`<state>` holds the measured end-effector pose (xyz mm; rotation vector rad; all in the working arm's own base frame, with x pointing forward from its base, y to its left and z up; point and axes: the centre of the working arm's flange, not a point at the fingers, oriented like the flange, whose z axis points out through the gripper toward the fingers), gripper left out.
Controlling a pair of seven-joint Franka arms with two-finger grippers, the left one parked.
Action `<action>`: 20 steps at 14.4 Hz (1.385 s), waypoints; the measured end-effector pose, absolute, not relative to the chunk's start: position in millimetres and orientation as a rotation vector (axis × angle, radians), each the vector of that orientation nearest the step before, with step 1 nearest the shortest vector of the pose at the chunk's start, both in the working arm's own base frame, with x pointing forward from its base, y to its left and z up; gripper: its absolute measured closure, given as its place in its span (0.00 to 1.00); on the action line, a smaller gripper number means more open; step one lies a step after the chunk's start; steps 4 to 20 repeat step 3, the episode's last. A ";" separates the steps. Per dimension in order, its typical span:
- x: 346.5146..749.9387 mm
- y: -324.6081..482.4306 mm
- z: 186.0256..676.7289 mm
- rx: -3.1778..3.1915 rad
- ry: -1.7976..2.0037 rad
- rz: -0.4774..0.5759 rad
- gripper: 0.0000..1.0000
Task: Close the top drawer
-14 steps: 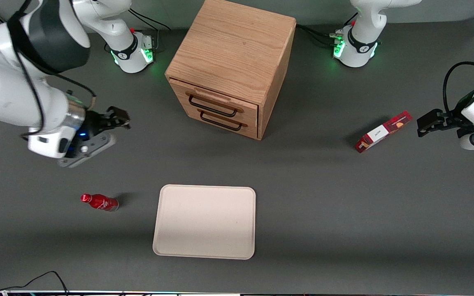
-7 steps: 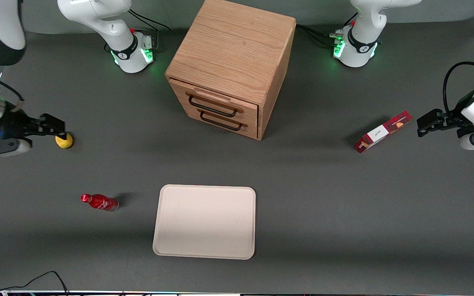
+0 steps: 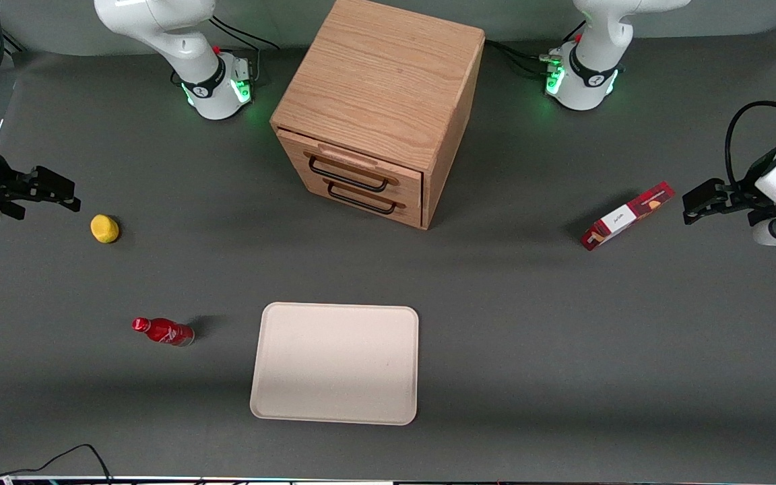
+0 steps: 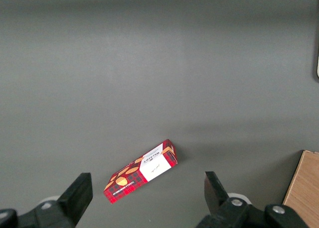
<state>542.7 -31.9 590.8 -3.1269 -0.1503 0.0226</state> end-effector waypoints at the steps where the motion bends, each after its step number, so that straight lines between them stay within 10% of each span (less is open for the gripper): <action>1: 537.2 -36.3 591.4 -3.124 -0.136 0.022 0.00; 20: 530.3 -44.2 594.0 -3.121 -0.114 0.016 0.00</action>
